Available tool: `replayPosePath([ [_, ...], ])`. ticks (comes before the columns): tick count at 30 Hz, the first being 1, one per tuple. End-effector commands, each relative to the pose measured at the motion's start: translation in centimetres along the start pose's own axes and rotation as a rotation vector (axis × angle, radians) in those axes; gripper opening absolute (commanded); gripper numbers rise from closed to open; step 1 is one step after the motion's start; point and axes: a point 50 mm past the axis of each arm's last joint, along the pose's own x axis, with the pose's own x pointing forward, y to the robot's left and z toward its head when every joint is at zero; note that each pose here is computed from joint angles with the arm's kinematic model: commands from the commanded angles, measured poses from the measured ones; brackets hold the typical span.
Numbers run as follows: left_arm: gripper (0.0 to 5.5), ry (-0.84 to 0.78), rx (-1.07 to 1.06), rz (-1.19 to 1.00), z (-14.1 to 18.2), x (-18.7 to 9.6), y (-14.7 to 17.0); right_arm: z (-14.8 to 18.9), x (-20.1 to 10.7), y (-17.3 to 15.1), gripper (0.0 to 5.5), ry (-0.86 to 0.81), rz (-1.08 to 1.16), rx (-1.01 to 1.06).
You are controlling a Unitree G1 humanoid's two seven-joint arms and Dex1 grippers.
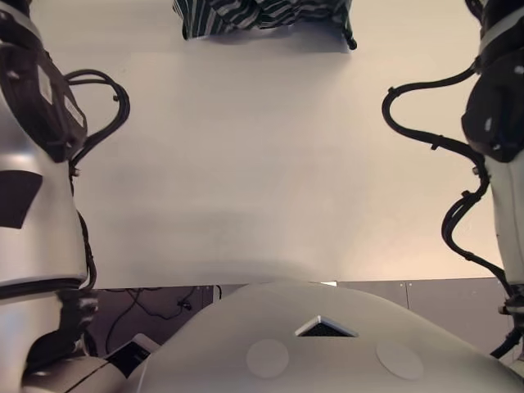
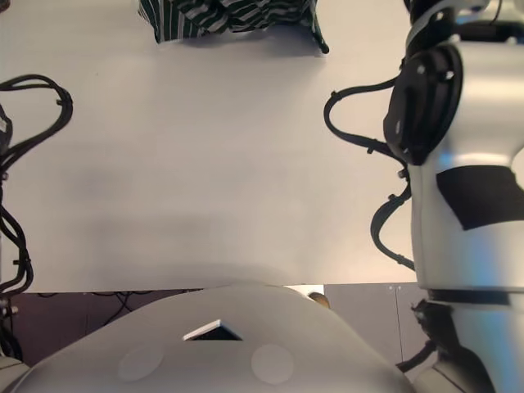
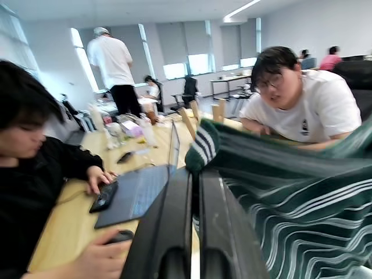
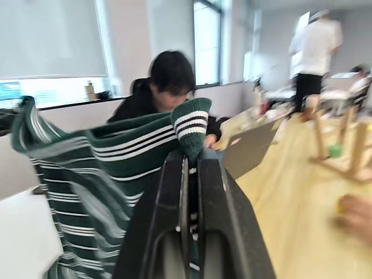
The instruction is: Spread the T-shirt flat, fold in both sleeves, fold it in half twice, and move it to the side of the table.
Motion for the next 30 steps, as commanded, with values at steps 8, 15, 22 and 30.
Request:
replayPosePath([
  [8, 0.00, -0.038, 0.198, -0.042, 5.5, -0.3, 0.2, 3.7, 0.9, 1.0, 0.05, -0.046, 0.019, -0.178],
  [15, 0.00, 0.180, 0.237, -0.584, 1.9, -5.4, 1.3, -0.3, -3.3, 0.6, 0.05, 0.220, 0.737, -0.314],
  [22, 0.00, 0.436, 0.184, -1.028, -1.4, -16.7, -6.9, -4.1, -14.3, 1.3, 0.05, 0.591, 1.203, -0.190],
  [30, 0.00, 0.715, 0.061, -1.163, -11.7, -22.4, -14.5, -14.3, -24.0, 5.6, 0.05, 0.919, 1.429, -0.002],
])
